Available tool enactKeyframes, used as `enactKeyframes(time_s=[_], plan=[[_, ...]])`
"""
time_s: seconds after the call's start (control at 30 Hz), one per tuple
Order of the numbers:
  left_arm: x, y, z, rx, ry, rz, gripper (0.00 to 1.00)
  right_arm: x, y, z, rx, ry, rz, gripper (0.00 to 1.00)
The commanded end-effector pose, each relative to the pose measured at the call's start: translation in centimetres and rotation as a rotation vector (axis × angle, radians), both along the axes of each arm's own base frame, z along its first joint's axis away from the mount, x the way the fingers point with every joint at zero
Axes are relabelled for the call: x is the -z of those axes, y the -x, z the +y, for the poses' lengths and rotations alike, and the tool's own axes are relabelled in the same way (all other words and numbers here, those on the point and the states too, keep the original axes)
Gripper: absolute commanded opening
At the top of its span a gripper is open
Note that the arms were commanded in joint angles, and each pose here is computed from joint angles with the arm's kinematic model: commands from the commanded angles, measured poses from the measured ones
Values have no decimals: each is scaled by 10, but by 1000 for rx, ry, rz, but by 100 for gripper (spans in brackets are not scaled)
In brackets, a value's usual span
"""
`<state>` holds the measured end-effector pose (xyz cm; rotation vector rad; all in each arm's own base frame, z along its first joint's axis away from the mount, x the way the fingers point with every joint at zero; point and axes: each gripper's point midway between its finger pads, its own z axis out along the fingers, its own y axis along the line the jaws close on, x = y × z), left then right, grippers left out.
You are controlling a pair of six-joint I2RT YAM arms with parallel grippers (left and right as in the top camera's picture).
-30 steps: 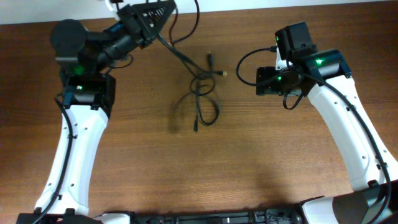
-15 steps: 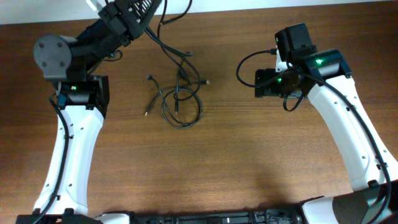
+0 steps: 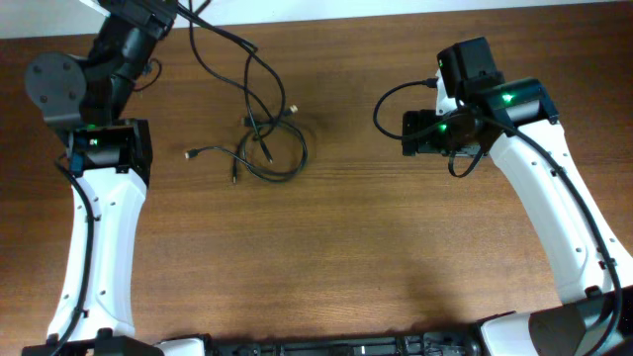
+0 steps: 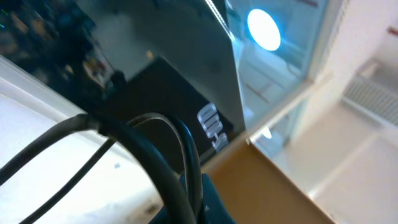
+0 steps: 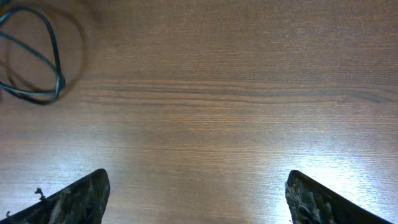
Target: Untangle cables
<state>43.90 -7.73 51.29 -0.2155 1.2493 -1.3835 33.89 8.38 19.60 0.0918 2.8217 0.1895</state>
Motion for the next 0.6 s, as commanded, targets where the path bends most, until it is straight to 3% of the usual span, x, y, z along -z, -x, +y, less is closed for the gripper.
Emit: enactKeyframes(time_s=[0.0,0.03,0.1,0.17,0.23,0.3,0.37,0.5,0.57], plan=[[-4,-12,33,-216,24,14,5,-1,-2,3,-5,-8,-7,88],[18,-26,44,-283,36,121,11,-1,-2,3,-5,-8,-7,88],[62,-41,65,-407,37,308,12,-1,-2,3,-5,-8,-7,89],[108,-46,93,-583,-18,483,36,-1,-2,3,-5,-8,-7,89],[150,-39,119,-736,-62,646,49,-1,-2,3,-5,-8,-9,90],[179,-27,137,-849,-143,759,54,-2,-3,3,-5,-9,-12,93],[197,-16,149,-921,-294,823,67,-3,-6,4,-6,-12,-26,93],[222,11,173,-1053,-549,945,74,-5,-10,7,-10,-28,-43,95],[239,25,175,-1041,-643,1025,78,-7,-13,12,-20,-54,-55,96]])
